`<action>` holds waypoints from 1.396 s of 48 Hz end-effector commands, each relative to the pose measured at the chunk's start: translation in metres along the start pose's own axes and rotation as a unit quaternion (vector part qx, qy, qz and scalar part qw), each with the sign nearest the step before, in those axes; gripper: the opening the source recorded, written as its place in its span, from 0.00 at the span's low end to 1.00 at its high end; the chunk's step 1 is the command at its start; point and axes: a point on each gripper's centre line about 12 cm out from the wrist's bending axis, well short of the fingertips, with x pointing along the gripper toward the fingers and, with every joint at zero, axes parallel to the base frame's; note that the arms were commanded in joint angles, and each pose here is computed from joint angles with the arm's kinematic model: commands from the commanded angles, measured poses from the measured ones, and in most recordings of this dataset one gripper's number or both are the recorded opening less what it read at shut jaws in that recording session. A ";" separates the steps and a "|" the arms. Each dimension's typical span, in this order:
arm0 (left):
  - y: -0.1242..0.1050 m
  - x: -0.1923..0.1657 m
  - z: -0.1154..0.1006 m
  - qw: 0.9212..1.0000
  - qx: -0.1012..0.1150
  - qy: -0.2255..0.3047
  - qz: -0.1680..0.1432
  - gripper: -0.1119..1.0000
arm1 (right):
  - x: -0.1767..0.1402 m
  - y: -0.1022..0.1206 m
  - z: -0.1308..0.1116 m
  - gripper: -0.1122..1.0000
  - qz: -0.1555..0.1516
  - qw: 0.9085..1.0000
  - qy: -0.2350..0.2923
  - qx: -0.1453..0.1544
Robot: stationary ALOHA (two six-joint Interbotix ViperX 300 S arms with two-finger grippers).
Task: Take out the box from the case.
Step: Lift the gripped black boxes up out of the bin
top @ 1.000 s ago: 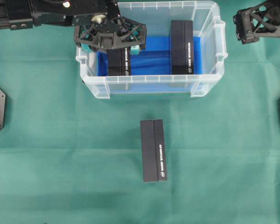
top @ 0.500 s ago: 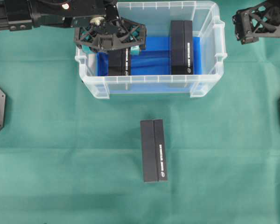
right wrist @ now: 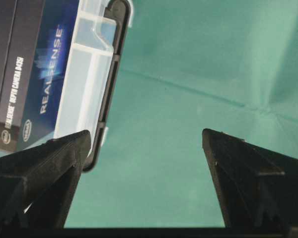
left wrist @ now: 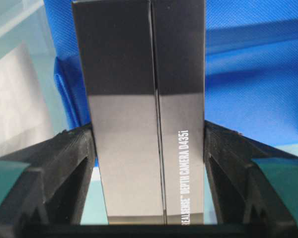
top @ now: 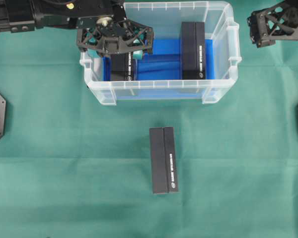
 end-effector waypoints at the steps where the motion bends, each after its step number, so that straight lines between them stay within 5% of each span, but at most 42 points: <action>1: -0.005 -0.025 0.002 0.999 -0.001 -0.010 -0.031 0.65 | -0.006 0.001 0.001 0.92 0.011 1.000 -0.006 -0.001; 27: -0.018 -0.057 0.007 0.999 0.000 -0.013 -0.046 0.65 | -0.009 -0.003 0.000 0.92 0.015 1.000 -0.008 0.000; 67: 0.005 -0.202 0.014 0.997 -0.012 -0.026 -0.067 0.65 | -0.010 0.001 -0.001 0.92 0.027 1.000 -0.011 -0.004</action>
